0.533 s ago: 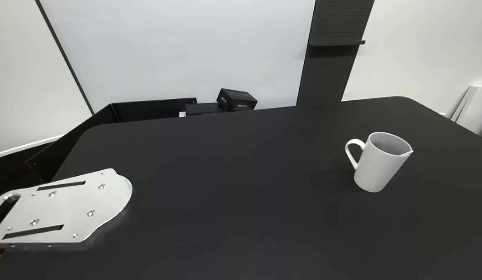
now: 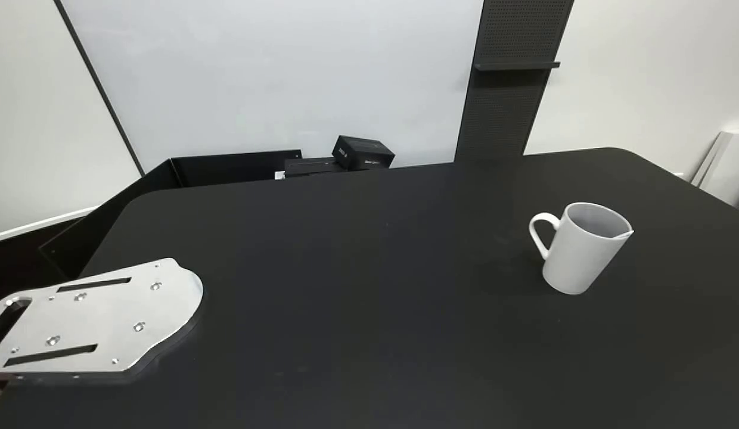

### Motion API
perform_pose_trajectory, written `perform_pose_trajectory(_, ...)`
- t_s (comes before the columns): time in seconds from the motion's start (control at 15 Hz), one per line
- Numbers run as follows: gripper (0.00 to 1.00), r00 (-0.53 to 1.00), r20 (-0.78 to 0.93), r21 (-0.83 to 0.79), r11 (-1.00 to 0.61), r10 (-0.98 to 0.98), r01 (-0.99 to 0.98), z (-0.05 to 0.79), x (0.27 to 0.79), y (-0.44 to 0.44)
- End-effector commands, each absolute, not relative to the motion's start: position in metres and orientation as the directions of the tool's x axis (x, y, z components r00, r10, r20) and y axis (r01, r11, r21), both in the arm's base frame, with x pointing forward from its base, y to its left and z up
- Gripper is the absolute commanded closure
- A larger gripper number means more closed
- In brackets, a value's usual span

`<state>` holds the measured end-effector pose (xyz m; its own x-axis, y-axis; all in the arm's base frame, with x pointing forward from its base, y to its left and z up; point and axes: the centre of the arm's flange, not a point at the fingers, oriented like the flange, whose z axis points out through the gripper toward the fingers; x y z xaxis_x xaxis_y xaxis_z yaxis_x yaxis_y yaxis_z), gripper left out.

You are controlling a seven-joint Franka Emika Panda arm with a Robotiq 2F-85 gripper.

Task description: Take the spoon out of the cup and put it on the table

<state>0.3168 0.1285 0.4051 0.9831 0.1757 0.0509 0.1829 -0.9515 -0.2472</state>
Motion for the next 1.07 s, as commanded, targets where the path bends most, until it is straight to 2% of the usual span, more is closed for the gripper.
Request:
perform_pose_trajectory(0.0, 0.00, 0.983, 0.051, -0.247, -0.952, 0.176, 0.183, 0.405, 0.317, 0.128)
perform_pose_trajectory(0.4, 0.00, 0.988, 0.041, -0.234, -0.960, 0.149, 0.154, 0.408, 0.323, 0.120)
perform_pose_trajectory(1.0, 0.00, 0.947, 0.157, -0.199, -0.948, -0.281, -0.249, 0.430, 0.385, 0.037)
